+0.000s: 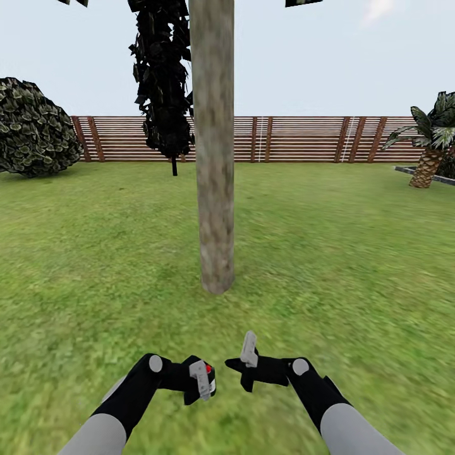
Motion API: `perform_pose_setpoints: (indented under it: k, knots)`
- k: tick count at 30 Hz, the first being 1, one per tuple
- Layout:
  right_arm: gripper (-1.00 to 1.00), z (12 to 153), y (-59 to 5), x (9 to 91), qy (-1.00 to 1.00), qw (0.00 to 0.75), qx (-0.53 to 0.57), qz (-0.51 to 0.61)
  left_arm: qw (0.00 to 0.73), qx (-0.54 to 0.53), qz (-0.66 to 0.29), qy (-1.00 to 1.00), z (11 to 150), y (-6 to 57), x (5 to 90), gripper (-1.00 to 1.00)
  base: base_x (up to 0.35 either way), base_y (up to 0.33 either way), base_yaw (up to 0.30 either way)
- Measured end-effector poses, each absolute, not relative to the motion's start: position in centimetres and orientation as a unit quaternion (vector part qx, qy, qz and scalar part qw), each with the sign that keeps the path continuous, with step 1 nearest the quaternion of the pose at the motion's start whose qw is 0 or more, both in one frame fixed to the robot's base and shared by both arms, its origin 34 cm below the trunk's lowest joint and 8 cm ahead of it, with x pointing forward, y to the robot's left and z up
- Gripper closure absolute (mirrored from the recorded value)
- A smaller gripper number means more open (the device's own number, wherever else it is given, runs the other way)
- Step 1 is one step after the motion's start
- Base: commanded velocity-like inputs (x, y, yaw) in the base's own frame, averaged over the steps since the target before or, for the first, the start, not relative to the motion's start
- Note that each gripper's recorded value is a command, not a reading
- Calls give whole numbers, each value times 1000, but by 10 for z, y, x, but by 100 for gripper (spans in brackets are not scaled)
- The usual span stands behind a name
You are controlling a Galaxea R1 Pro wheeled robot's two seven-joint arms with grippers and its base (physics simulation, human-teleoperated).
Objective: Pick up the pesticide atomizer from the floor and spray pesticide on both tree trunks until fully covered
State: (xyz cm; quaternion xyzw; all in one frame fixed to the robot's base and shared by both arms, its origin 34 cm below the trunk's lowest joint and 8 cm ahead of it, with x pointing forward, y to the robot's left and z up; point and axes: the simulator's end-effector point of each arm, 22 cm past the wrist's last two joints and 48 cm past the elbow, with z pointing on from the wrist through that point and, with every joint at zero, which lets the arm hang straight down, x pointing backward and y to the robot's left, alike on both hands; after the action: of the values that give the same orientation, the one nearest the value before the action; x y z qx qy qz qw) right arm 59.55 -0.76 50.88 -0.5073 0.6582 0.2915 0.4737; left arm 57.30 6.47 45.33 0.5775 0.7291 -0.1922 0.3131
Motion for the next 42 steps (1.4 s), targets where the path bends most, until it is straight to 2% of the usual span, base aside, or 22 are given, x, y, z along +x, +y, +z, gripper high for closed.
perform_pose_setpoints:
  k: [42]
  knots:
    - [100, 517, -3, 600, 651, 483, -509, 289, 327, 577, -199, 721, 465, 44, 580, 100, 0, 0, 0]
